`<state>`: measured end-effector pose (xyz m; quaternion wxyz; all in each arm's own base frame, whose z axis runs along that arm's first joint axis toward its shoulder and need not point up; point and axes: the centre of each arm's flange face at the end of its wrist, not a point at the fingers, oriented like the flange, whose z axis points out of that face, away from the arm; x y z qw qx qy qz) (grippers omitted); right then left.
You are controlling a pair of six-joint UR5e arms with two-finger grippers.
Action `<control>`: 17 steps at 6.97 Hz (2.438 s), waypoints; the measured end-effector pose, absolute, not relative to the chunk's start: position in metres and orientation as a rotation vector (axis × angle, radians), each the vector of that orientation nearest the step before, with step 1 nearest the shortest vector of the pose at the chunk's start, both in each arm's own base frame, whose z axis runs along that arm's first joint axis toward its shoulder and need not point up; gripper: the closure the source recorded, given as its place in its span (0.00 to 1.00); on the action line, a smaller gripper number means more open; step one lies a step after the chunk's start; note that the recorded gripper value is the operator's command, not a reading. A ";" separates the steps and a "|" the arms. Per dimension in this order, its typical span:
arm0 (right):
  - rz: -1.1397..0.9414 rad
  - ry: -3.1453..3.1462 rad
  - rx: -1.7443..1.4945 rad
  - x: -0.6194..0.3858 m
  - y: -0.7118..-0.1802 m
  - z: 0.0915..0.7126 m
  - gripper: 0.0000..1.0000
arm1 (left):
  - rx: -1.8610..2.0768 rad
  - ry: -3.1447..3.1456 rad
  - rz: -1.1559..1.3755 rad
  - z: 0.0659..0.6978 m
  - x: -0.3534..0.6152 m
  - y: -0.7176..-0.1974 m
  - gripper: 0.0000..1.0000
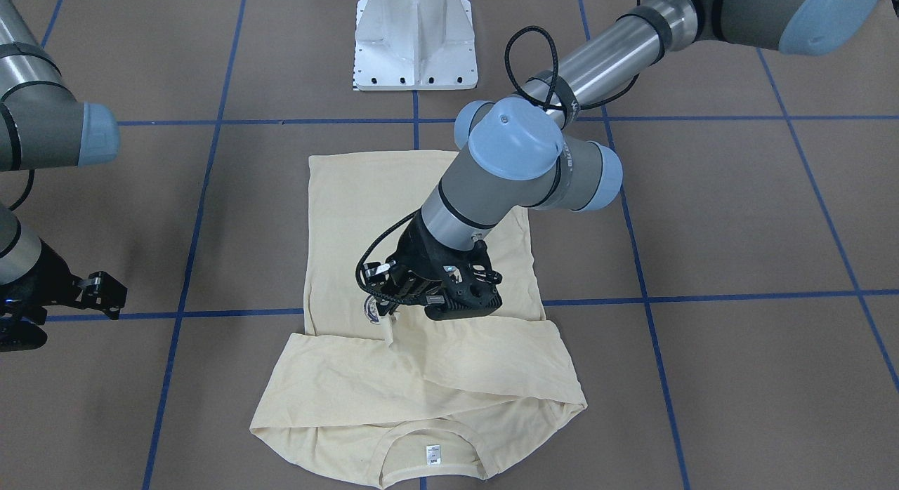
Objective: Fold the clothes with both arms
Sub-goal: 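Lay the sleeve across the chest with the left gripper, release, and pull back, then move the right gripper to the nearest hem corner while the left hovers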
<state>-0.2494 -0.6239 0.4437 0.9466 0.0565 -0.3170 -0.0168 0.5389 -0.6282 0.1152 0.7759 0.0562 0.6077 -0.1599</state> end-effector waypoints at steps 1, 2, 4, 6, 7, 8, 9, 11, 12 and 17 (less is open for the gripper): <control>-0.032 -0.642 0.110 -0.250 -0.625 0.447 0.00 | 0.138 1.316 -0.353 0.123 0.548 -0.631 1.00; -0.032 -0.641 0.108 -0.251 -0.625 0.447 0.00 | 0.161 1.322 -0.356 0.128 0.563 -0.630 1.00; -0.033 -0.641 0.110 -0.253 -0.626 0.446 0.00 | 0.183 1.344 -0.328 0.127 0.601 -0.605 0.00; -0.033 -0.642 0.109 -0.254 -0.628 0.445 0.00 | 0.225 1.429 -0.249 0.115 0.633 -0.562 0.00; -0.033 -0.643 0.109 -0.255 -0.628 0.444 0.00 | 0.263 1.468 -0.221 0.109 0.640 -0.549 0.00; -0.033 -0.646 0.110 -0.256 -0.629 0.442 0.00 | 0.288 1.481 -0.208 0.109 0.641 -0.545 0.00; -0.034 -0.656 0.116 -0.257 -0.630 0.437 0.00 | 0.303 1.480 -0.208 0.110 0.638 -0.548 0.00; -0.033 -0.725 0.121 -0.264 -0.628 0.419 0.00 | 0.307 1.459 -0.220 0.116 0.622 -0.560 0.00; -0.006 -0.772 0.117 -0.273 -0.622 0.406 0.00 | 0.279 1.425 -0.216 0.134 0.605 -0.556 0.00; 0.089 -0.939 -0.001 -0.349 -0.492 0.340 0.00 | 0.218 1.172 -0.133 0.216 0.468 -0.466 0.00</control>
